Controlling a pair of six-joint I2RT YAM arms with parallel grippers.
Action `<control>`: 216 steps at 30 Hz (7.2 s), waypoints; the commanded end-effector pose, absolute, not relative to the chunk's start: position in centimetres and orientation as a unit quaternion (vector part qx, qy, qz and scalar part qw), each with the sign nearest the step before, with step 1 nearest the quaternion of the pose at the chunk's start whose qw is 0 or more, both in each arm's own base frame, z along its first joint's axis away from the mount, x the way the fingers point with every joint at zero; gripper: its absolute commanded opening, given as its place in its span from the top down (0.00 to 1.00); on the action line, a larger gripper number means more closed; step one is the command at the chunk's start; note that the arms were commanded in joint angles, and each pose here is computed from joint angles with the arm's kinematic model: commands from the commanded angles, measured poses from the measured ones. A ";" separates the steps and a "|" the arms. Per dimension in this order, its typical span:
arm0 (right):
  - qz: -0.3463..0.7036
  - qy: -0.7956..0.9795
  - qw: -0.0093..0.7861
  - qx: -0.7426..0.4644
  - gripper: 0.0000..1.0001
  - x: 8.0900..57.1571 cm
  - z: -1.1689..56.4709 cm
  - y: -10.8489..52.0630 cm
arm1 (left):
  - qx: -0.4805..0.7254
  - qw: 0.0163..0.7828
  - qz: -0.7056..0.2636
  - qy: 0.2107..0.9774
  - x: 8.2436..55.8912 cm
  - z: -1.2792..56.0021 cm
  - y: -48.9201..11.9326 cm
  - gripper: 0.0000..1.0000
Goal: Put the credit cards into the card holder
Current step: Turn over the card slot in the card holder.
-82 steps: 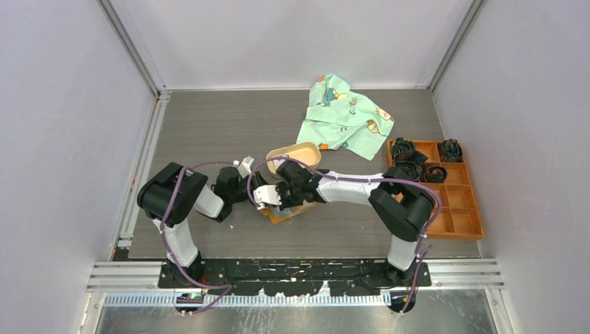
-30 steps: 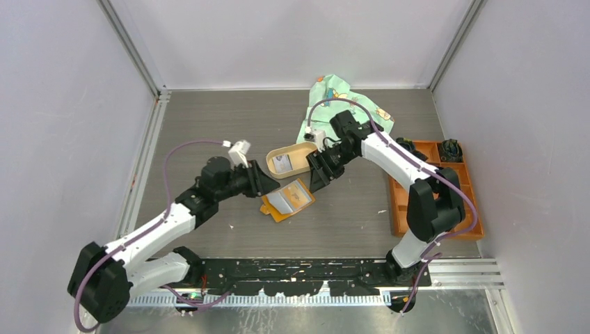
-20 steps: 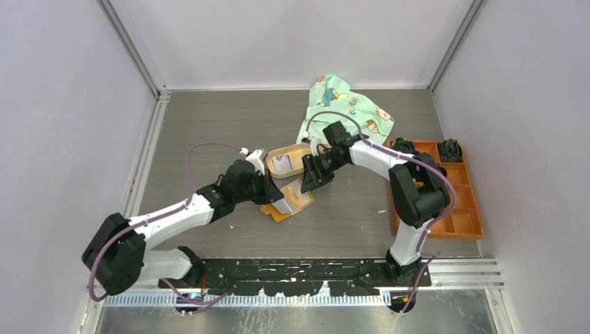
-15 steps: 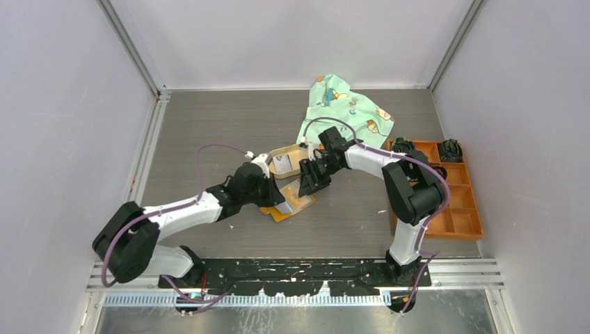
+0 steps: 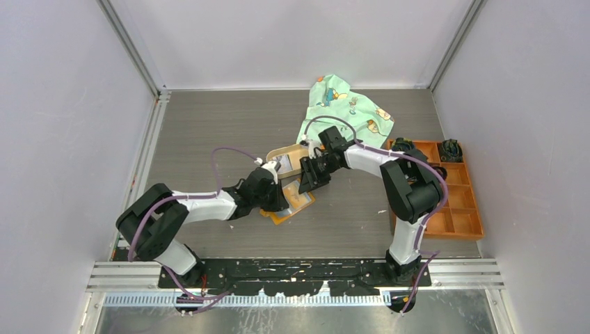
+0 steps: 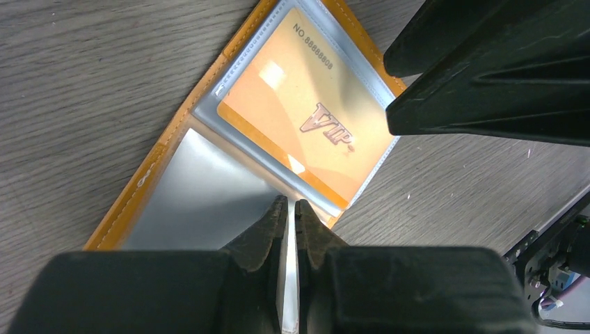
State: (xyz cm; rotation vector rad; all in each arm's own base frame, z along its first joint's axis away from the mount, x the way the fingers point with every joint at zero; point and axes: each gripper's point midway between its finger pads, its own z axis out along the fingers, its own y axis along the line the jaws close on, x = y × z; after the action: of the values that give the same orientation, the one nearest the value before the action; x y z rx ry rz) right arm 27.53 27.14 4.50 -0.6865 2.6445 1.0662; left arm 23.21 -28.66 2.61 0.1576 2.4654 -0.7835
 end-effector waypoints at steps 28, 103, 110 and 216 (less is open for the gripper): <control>0.446 0.870 0.054 -0.202 0.67 26.2 5.4 29.3 | 0.110 0.297 -0.278 0.907 23.7 2.2 -28.8 0.90; 0.515 0.837 0.006 -0.186 0.70 25.1 7.3 30.2 | 0.103 0.300 -0.291 0.903 23.5 3.3 -28.8 0.89; 0.507 0.841 0.005 -0.186 0.64 25.0 6.8 30.2 | 0.101 0.301 -0.293 0.902 23.5 3.5 -28.9 0.89; 0.480 0.831 0.036 -0.279 0.42 20.7 9.1 35.0 | 0.055 0.294 -0.277 0.913 21.2 2.5 -23.6 0.85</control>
State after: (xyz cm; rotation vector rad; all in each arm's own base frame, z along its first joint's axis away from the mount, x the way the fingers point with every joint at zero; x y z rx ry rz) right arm 19.82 34.12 5.76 -0.7786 2.6920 1.4642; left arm 20.52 -23.45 2.60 0.1320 2.4325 -0.7557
